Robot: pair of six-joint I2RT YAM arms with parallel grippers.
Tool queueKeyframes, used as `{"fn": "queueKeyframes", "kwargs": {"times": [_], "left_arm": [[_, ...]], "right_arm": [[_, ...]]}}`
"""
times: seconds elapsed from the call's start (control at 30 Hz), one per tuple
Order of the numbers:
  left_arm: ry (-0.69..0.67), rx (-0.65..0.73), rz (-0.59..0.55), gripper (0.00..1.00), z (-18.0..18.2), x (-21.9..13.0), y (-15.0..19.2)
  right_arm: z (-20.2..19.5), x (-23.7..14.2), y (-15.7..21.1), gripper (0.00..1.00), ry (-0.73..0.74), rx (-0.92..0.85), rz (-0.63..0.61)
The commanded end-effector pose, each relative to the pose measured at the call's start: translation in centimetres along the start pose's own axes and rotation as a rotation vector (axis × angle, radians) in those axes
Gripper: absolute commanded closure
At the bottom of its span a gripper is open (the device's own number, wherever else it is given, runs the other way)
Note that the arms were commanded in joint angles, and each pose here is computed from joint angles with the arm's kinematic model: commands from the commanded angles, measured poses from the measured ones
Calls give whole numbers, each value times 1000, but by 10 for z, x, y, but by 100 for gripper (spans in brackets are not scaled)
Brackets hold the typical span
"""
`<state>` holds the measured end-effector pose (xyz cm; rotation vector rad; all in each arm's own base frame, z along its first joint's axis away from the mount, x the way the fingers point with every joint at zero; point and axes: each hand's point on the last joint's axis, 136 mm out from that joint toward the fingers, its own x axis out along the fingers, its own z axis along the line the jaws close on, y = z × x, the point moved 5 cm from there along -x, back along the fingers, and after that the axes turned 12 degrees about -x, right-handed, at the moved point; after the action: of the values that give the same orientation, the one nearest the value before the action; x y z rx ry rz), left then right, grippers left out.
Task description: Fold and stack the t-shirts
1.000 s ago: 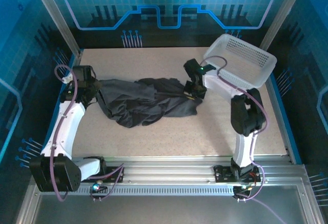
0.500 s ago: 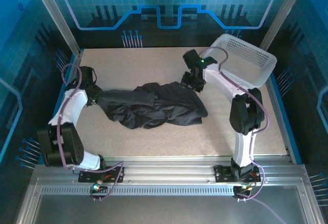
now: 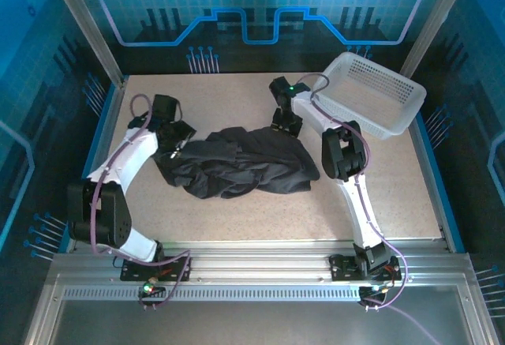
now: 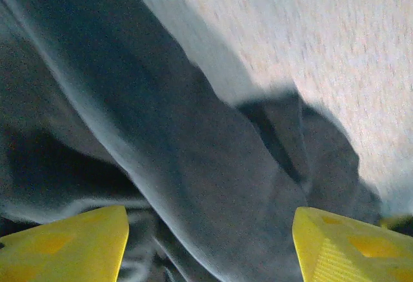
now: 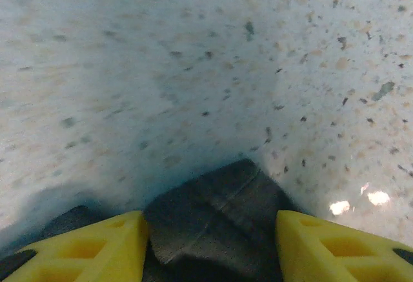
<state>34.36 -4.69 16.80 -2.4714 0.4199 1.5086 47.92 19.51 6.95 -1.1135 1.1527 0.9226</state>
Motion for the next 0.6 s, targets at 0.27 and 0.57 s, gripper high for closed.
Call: {"fn": "queueKeyframes", "kwargs": {"times": [0.27, 0.57], "left_arm": [[-131, -174, 106, 45, -3, 43, 20], [-127, -153, 16, 100, -16, 35, -10]], "right_arm": [[-15, -12, -13, 98, -61, 52, -8], [-19, -83, -26, 100, -142, 14, -164]]}}
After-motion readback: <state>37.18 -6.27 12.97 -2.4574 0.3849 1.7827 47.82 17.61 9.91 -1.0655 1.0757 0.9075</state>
